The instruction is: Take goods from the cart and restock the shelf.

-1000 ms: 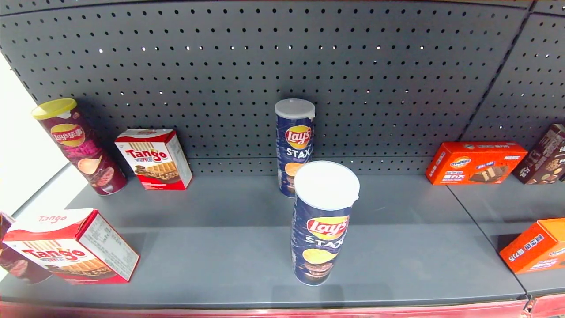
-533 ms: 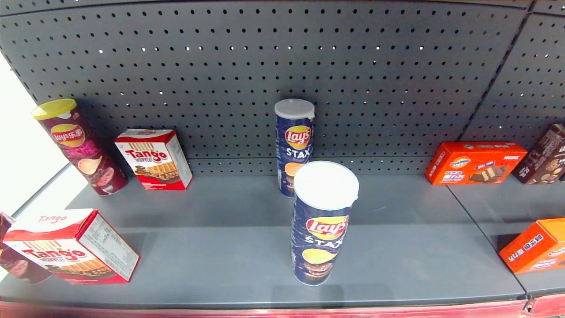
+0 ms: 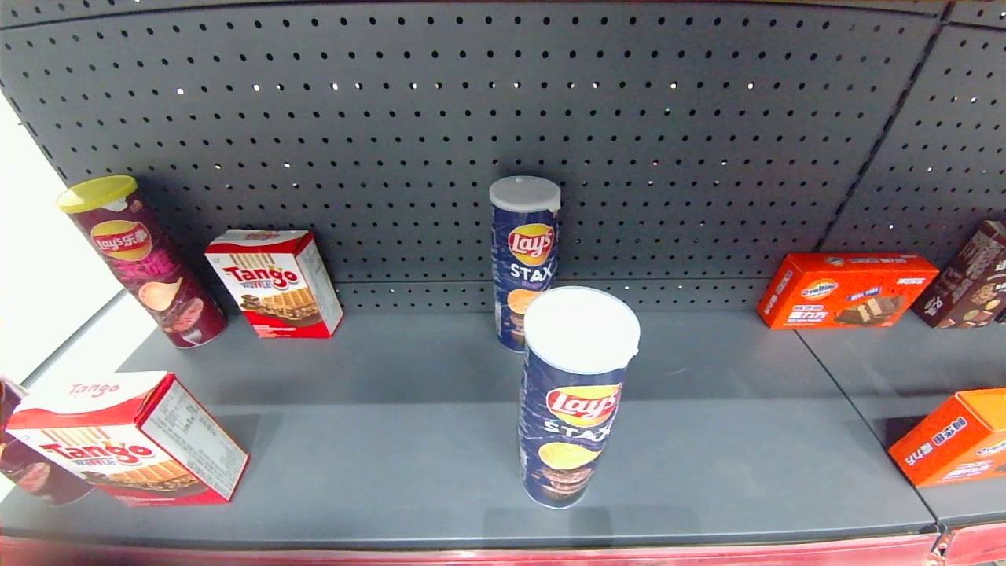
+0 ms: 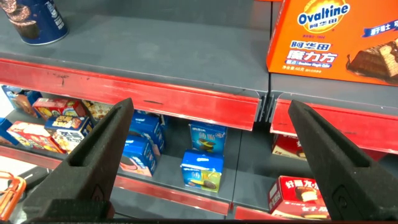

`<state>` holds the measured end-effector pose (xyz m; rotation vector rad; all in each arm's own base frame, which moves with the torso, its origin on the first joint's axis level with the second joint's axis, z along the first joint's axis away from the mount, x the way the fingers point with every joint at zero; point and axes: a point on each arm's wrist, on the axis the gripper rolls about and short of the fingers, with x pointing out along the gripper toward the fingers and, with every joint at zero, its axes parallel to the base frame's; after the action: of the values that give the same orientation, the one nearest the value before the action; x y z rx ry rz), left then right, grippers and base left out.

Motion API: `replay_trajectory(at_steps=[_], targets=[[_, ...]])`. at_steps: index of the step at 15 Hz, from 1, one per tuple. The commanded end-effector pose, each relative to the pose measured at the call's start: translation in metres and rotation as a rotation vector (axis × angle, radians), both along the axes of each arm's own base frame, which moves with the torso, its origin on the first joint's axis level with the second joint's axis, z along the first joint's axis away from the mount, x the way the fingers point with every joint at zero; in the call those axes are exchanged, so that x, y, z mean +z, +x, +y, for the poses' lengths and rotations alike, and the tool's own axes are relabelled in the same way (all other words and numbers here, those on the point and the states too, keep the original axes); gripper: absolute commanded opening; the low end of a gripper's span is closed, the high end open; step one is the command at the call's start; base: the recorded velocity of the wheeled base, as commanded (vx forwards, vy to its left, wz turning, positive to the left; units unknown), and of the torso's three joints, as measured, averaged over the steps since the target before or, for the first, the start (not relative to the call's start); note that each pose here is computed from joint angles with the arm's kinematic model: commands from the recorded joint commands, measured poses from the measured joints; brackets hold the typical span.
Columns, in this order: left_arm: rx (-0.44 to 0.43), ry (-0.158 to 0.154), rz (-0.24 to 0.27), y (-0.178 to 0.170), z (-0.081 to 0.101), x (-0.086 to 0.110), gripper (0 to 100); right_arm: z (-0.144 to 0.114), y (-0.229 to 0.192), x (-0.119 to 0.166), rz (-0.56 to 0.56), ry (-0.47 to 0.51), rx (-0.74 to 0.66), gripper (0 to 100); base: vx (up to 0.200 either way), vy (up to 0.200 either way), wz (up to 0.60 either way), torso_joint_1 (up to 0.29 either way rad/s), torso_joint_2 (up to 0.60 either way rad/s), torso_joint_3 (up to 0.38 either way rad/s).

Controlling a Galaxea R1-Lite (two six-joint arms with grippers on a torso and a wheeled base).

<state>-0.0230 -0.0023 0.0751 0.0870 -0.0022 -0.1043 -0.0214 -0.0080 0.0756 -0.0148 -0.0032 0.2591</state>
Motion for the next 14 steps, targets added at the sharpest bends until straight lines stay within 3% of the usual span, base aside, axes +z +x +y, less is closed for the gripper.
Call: replay_trajectory(at_steps=[1, 4, 6, 14], targets=[[-0.064, 0.003, 0.002, -0.0001, -0.0014, -0.0001, 100, 0.0000, 0.0000, 0.0000, 0.000, 0.000, 0.000, 100, 0.000, 0.000, 0.00, 0.000, 0.00, 0.000], [-0.045, 0.002, 0.002, -0.0001, -0.0010, -0.0001, 100, 0.0000, 0.0000, 0.0000, 0.000, 0.000, 0.000, 100, 0.000, 0.000, 0.00, 0.000, 0.00, 0.000], [0.072, 0.000, 0.001, 0.0002, 0.0016, 0.0000, 100, 0.0000, 0.0000, 0.0000, 0.000, 0.000, 0.000, 100, 0.000, 0.000, 0.00, 0.000, 0.00, 0.000], [0.069, -0.001, 0.001, 0.0002, 0.0015, 0.0000, 100, 0.0002, 0.0000, -0.0001, -0.001, -0.007, 0.051, 100, 0.000, 0.000, 0.00, 0.000, 0.00, 0.000]])
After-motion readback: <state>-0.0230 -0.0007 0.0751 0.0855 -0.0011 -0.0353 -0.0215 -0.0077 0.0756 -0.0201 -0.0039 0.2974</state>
